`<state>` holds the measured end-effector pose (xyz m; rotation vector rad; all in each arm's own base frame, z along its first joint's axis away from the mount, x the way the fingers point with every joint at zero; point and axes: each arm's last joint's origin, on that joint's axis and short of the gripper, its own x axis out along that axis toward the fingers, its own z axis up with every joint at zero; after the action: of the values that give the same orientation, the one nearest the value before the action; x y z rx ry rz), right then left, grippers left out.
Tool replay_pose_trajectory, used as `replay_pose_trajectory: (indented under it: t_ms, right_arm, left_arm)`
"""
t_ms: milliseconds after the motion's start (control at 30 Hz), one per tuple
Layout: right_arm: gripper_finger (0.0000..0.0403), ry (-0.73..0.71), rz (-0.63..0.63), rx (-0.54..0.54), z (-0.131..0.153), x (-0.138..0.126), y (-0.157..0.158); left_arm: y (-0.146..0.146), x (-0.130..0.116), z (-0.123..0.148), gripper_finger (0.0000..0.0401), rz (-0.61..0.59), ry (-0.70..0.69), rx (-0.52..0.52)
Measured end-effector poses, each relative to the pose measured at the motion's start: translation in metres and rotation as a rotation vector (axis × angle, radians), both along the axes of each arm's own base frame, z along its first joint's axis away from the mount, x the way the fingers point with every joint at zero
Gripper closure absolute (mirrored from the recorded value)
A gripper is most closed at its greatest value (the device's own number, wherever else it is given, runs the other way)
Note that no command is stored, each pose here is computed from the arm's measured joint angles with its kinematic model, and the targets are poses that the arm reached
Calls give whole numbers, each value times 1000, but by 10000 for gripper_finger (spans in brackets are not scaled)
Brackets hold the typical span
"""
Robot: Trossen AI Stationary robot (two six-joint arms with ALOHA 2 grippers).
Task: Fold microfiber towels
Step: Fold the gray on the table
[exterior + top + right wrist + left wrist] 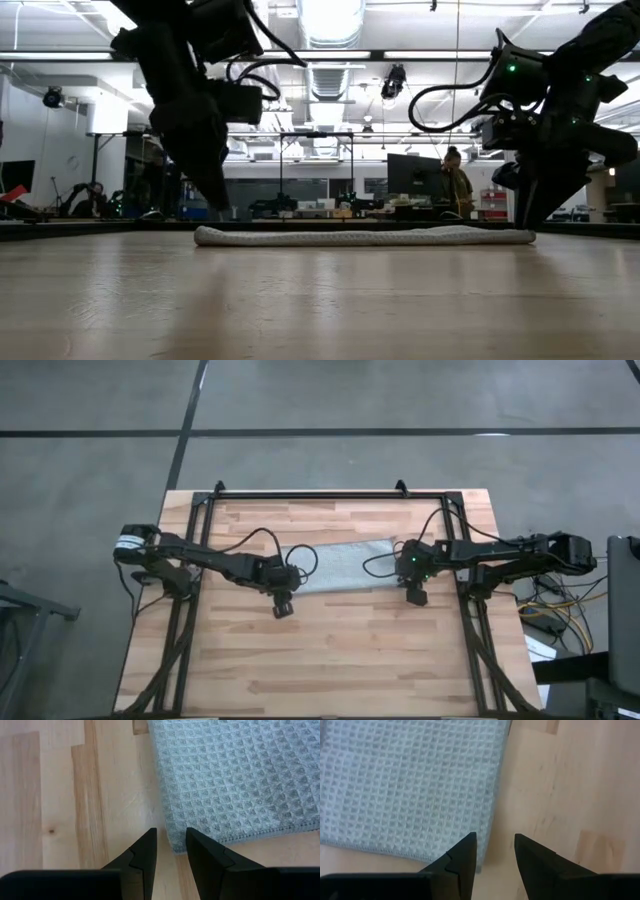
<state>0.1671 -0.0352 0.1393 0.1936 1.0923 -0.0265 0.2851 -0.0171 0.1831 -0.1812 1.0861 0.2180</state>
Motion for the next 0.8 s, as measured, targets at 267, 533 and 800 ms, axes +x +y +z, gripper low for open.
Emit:
replay_pose_trajectory:
  t_ms: [267,533,800]
  right_arm:
    - [303,-12,0,-3,1,1,0]
    - [303,-51,-9,-7,2,4,-1]
    - [303,-51,-7,-8,2,4,-1]
  left_arm:
    - [-1,0,-5,263,-126,-18,58]
    - [0,-8,-16,263,-199,28,94]
    - [1,-16,-27,263,-191,61,107]
